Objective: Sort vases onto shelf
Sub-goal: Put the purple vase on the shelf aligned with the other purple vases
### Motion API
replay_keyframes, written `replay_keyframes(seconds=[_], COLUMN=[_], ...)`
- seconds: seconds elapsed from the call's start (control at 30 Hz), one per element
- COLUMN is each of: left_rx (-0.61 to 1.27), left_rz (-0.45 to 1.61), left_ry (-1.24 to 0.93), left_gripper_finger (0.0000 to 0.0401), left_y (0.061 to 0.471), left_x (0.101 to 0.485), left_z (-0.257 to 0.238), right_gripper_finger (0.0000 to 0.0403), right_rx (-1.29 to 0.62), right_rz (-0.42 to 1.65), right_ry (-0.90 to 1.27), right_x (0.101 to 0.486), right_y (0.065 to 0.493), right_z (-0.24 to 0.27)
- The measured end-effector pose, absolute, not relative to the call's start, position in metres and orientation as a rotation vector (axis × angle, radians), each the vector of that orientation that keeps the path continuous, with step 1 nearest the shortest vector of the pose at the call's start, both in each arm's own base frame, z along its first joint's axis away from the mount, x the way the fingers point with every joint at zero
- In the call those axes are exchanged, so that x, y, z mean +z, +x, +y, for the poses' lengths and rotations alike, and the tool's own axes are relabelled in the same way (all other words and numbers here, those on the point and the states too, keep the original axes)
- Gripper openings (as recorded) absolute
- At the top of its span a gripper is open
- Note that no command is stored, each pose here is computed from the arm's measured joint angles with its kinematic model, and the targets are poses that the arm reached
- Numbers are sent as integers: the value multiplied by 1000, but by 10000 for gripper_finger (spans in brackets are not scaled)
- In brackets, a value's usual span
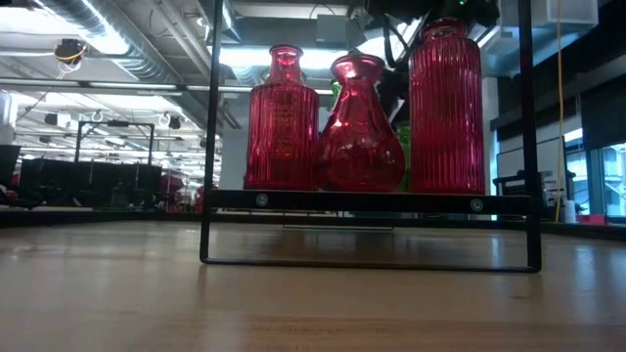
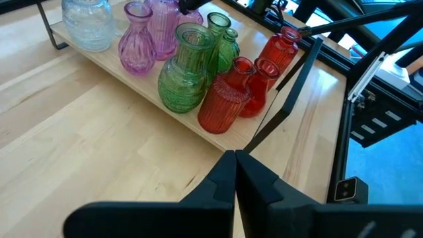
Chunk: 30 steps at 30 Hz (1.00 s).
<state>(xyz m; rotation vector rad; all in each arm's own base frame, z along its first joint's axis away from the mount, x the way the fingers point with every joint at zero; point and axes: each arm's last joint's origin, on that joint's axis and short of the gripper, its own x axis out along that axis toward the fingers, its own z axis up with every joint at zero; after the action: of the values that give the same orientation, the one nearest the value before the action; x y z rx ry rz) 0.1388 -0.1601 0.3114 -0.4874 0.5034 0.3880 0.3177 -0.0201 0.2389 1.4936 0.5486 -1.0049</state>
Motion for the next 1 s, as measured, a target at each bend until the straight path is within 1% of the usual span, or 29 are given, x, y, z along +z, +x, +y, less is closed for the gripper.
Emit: replay_keyframes(seconds=[0.13,0.37,0.47,0.57,0.77,1.0], left_rx=[388,388,388,388,386,387], left_rz=[503,503,502,502,501,500], left_ry=[-488,-489,-489,-489,-492,-496], left_gripper_finger=[0,0,0,0,0,0], left_y=[139,139,139,139,139,139], left_x=[311,311,311,311,312,312], left_z=[-160,-160,-160,-160,-161,-161], right_gripper_finger=[12,76,89,89,76,74], right_rx=[-1008,-1014,-1015,-1018,-1012,-1010], right_rz=[541,541,539,535,534,555], right_ry=[1490,1485,1479,1472,1472,1450], right_x=[239,239,239,239,239,242], right_y=[318,318,318,318,318,316], right_z=[-20,-20,-20,-21,-21,-20])
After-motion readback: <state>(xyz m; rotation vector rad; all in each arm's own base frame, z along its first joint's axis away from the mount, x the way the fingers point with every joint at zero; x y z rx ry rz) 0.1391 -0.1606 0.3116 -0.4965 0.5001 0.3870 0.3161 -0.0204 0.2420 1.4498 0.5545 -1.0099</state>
